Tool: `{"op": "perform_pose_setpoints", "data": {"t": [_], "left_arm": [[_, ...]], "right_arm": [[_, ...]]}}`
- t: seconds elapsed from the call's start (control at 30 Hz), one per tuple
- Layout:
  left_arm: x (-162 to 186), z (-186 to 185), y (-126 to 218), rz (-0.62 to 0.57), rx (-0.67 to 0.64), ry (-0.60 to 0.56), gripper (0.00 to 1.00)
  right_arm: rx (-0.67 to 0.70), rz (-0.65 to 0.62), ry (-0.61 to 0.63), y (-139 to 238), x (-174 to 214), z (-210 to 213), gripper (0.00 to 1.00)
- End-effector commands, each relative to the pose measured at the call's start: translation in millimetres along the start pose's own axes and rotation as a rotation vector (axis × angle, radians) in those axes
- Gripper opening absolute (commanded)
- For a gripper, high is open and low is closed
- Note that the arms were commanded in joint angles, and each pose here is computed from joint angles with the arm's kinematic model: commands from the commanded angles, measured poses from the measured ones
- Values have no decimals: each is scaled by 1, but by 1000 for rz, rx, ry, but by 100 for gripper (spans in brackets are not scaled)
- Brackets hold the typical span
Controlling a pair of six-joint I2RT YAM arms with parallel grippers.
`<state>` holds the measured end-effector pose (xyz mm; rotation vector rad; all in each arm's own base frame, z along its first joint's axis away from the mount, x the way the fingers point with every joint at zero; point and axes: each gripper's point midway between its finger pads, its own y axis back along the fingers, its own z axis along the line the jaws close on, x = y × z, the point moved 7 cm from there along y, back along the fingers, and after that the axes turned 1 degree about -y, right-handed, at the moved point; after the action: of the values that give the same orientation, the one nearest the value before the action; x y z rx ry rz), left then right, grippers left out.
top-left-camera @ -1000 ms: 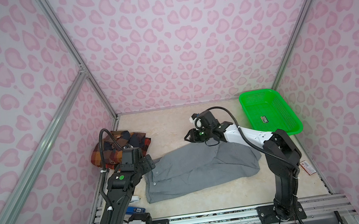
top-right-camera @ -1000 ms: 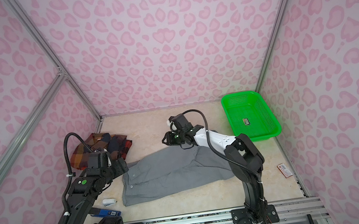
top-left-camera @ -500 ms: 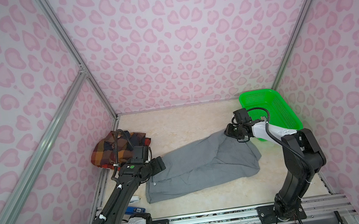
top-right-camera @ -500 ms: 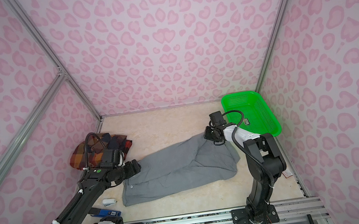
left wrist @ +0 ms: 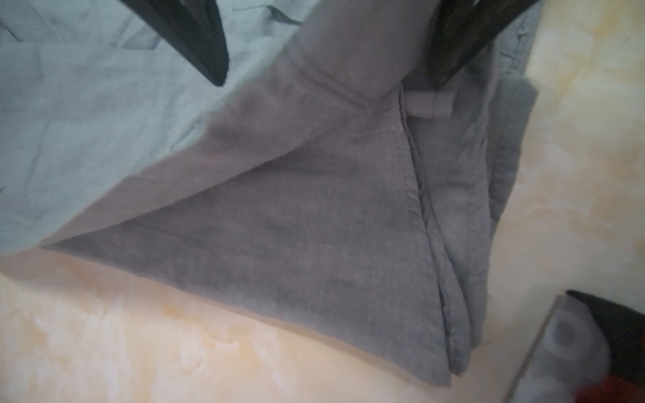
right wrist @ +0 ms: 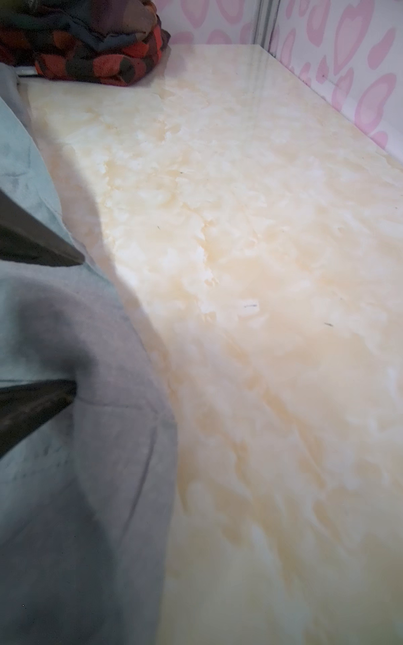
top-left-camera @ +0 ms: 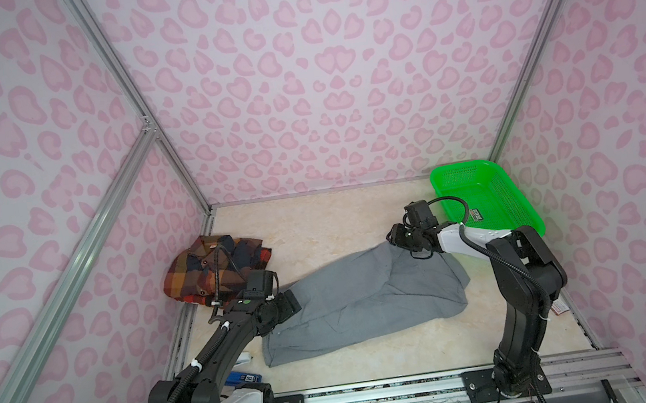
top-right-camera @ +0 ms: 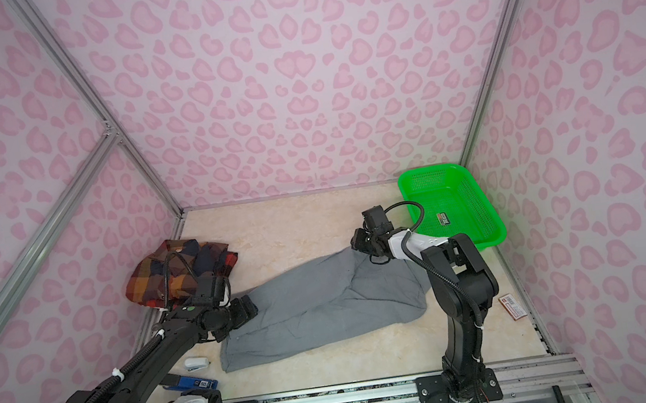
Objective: Fold and stack the long sleeve shirts
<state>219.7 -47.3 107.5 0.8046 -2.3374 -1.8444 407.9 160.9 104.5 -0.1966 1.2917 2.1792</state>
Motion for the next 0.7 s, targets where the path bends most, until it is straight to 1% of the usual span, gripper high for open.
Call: {"op": "perform_pose_setpoints", "data": {"t": [0.0, 0.07, 0.13, 0.2, 0.3, 0.4, 0.5, 0.53, 0.57, 0.6, 0.67], "left_arm": [[-1, 2, -4, -21, -7, 14, 91], [0, 4, -6, -22, -17, 15, 91], [3, 7, -8, -20, -25, 18, 91], [4, 8, -9, -19, -27, 22, 91], [6, 9, -12, -11, -32, 25, 91], [5, 10, -11, -13, -34, 26, 91], [4, 10, -9, -17, -33, 29, 91], [4, 10, -9, -19, -32, 29, 91], [4, 10, -10, -18, -33, 30, 91], [3, 10, -10, -18, -34, 32, 91], [2, 11, -10, -15, -37, 34, 91]], "right_arm": [[0, -19, -46, -8, 0, -4, 43], [9, -23, -45, -7, 2, -7, 34], [10, -28, -47, -2, 3, -10, 21], [21, -41, -57, 7, 4, -13, 12], [19, -88, -66, 26, 8, -20, 3], [30, -105, -68, 42, 16, -26, 0], [71, -113, -75, 56, 28, -38, 0], [87, -105, -83, 59, 32, -42, 1], [98, -100, -87, 62, 37, -46, 5], [107, -92, -93, 63, 44, -50, 6], [121, -89, -100, 68, 53, -56, 5]]}}
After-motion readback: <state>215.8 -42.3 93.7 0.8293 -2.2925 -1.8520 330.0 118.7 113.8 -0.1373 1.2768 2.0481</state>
